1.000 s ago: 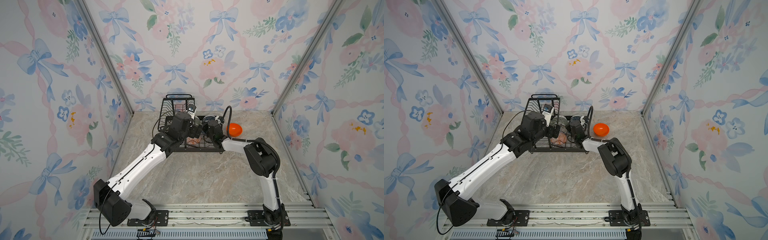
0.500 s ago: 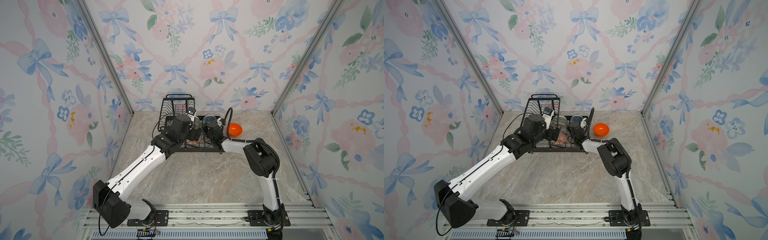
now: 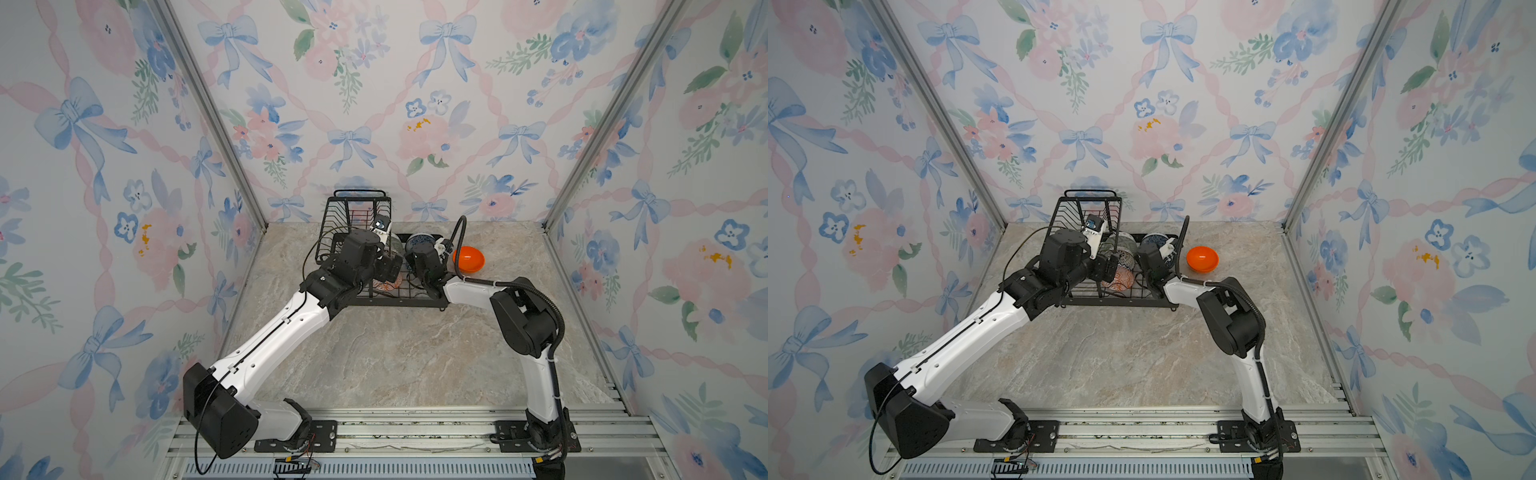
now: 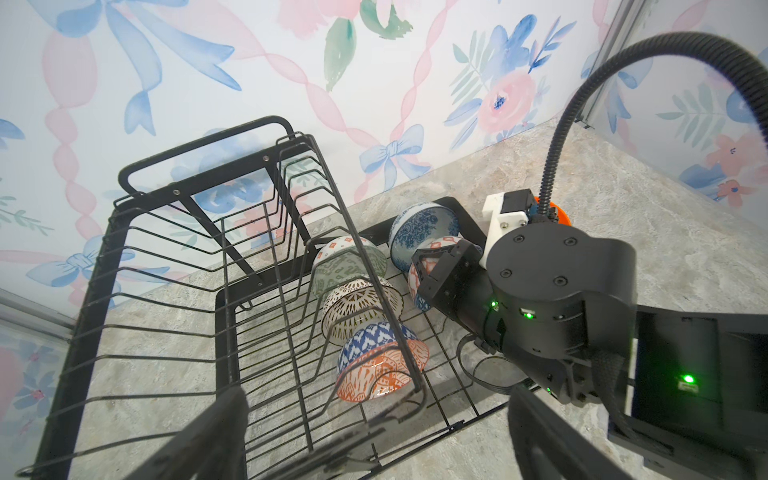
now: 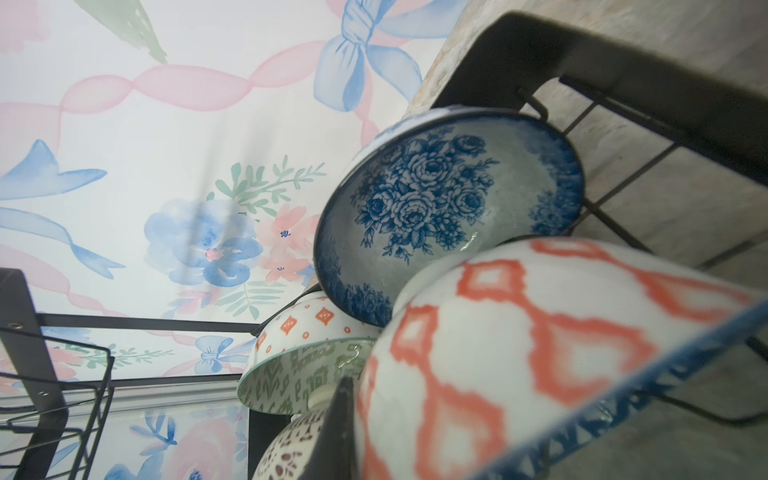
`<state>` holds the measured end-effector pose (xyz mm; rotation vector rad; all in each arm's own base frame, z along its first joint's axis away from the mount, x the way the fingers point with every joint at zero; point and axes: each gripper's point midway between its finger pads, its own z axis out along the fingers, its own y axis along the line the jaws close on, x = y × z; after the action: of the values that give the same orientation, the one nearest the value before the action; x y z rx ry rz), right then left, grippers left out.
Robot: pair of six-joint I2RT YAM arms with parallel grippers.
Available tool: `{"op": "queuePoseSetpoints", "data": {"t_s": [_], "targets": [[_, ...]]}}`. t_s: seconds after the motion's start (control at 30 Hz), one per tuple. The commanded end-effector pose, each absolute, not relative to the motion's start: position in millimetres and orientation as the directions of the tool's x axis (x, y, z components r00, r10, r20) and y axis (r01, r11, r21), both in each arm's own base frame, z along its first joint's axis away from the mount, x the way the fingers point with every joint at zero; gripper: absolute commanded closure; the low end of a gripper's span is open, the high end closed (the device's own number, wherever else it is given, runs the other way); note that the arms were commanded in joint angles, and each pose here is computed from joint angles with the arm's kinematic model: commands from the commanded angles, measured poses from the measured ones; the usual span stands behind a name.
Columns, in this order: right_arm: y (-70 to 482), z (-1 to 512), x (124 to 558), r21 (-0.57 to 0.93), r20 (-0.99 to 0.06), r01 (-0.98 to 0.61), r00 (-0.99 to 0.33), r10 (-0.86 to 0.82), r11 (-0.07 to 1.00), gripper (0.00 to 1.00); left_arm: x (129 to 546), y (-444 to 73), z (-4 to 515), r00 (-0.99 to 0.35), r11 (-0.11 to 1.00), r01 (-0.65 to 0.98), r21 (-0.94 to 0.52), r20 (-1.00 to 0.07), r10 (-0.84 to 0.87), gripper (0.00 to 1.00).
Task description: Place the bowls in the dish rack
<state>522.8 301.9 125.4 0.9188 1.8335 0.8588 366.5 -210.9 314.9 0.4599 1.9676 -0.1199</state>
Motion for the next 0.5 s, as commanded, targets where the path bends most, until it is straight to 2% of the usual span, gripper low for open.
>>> {"op": "queuePoseSetpoints", "data": {"t_s": [0.0,0.47], "targets": [[293.1,99.2,504.1,0.769,-0.424,0.340,-0.361,0.831,0.540,0.86,362.7,-205.4,318.5,-0.359,0.923,0.366,0.115,-0.898,0.254,0.02],[290.9,97.0,503.5,0.770,-0.388,0.386,-0.349,0.853,0.508,0.74,361.9,-204.4,318.3,-0.359,0.924,0.366,0.113,-0.899,0.252,0.02]]}}
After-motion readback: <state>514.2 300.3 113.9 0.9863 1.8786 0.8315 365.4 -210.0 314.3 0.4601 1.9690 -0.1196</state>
